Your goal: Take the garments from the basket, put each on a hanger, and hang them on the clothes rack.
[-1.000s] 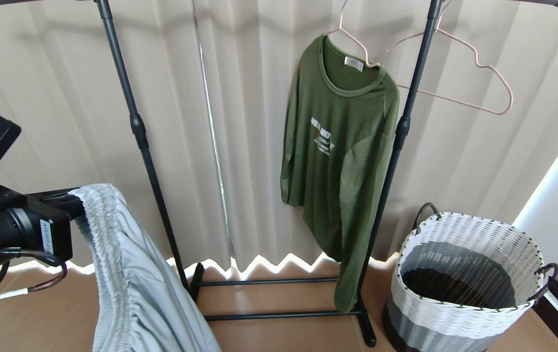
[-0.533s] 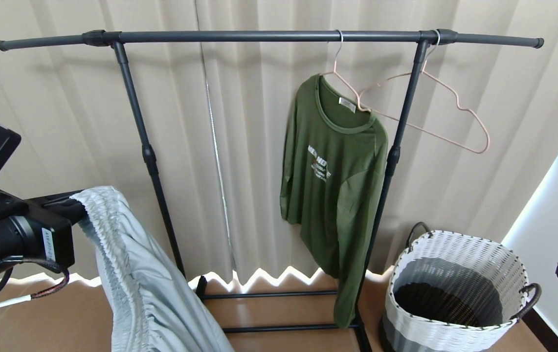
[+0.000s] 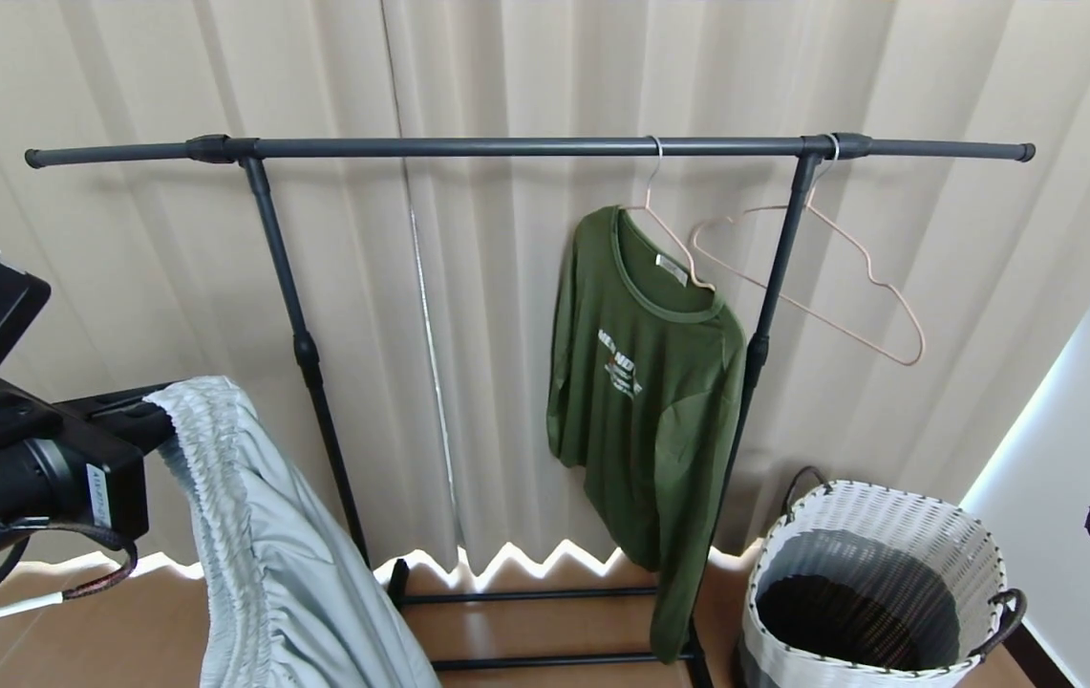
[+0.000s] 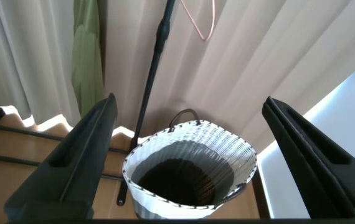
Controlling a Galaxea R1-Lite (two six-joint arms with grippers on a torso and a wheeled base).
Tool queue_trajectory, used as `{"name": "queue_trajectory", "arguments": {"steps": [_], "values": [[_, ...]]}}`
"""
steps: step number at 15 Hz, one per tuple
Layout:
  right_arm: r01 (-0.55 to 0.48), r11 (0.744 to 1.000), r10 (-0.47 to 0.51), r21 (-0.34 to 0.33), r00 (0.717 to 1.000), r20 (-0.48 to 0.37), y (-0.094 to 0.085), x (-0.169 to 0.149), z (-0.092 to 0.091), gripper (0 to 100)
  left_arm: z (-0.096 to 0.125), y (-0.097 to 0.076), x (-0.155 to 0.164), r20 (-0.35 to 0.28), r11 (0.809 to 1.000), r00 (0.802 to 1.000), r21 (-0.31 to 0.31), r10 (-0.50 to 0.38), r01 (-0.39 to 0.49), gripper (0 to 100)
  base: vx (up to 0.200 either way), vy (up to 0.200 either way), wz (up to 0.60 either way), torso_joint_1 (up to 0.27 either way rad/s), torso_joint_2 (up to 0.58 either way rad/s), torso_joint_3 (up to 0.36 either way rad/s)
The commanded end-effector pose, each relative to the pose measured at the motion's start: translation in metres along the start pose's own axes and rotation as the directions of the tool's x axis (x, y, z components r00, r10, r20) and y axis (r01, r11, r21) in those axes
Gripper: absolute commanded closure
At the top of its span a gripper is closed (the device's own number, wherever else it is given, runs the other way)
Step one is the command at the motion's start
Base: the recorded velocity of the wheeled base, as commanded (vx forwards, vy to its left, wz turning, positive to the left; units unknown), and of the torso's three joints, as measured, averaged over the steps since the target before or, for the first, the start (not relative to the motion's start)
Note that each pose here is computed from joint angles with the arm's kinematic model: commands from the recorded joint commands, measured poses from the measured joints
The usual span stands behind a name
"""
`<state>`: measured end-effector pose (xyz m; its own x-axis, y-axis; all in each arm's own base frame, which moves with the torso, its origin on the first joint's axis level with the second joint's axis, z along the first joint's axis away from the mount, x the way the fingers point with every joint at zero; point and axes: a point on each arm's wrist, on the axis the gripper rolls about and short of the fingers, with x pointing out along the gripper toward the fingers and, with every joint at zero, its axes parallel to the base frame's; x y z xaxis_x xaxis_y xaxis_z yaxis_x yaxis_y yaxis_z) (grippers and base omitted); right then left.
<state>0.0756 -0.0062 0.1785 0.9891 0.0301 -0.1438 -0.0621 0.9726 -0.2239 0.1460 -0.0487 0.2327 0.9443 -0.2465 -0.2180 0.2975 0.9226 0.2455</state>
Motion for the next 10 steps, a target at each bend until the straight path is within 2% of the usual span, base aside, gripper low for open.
{"name": "queue_trajectory", "arguments": {"steps": [1,4,5,7,10], "values": [[-0.003,1.000,0.003,0.001,1.000,-0.016,0.001,0.000,-0.005,0,0.000,0.000,-0.001,0.006,1.000,1.000,-0.001,0.001,-0.001,100,0.000,0.000,0.00,0.183,-0.51,-0.310],[-0.026,1.000,0.026,0.000,1.000,0.010,0.001,-0.001,0.000,0,-0.001,0.001,-0.006,0.013,1.000,1.000,-0.002,0.004,-0.004,100,0.000,0.000,0.00,0.079,-0.20,-0.129],[-0.070,0.998,0.070,0.000,0.997,0.025,0.001,0.000,0.002,0,-0.004,0.000,-0.006,0.004,1.000,1.000,-0.003,0.002,-0.002,100,0.000,0.000,0.00,0.000,0.00,0.000],[-0.079,0.997,0.079,-0.001,0.997,0.025,0.002,0.000,0.002,0,-0.006,-0.001,-0.009,0.004,1.000,1.000,-0.008,0.000,0.000,100,0.000,0.000,0.00,0.000,0.00,0.000],[-0.081,0.997,0.081,-0.003,0.996,0.026,0.001,0.001,0.003,0,-0.007,0.000,-0.013,0.013,1.000,1.000,-0.009,0.003,-0.003,100,0.000,-0.200,0.00,0.002,0.00,0.001]]}}
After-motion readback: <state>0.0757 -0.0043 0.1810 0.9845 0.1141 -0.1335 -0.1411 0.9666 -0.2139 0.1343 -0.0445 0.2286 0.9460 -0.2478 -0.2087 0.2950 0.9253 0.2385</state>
